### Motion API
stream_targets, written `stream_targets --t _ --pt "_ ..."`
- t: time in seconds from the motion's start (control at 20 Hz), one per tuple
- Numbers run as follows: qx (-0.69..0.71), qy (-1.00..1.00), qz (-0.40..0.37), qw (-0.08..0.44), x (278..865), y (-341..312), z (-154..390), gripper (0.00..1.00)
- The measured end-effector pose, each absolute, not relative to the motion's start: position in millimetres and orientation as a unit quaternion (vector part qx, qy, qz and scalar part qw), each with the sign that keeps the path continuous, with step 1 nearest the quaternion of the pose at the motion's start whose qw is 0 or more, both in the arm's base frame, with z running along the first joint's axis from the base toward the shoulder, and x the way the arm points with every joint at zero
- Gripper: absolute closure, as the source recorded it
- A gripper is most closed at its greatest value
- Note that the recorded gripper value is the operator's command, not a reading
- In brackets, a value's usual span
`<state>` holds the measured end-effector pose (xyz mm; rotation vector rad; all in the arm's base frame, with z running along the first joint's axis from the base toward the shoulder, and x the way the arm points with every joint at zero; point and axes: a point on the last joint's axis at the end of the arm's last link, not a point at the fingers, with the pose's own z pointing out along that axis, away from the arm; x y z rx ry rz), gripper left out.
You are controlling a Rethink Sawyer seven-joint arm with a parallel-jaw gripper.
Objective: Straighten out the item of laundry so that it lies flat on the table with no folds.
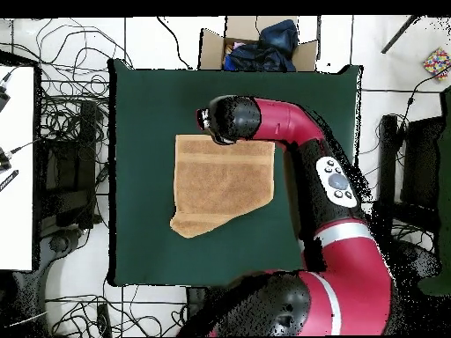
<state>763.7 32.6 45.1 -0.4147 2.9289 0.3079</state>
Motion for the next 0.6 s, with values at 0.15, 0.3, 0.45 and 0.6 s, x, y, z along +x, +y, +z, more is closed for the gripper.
stream_targets --t 0.15,0.3,0.45,0.6 --pt "-0.144 0.98 0.104 0.085 767.8 44.3 39.9 0.0" --pt "-0.148 0.98 0.104 0.087 770.6 53.0 36.3 0.0" --pt "-0.15 0.979 0.105 0.088 773.4 57.8 34.2 0.0" --pt "-0.148 0.979 0.105 0.087 776.7 57.7 31.4 0.0"
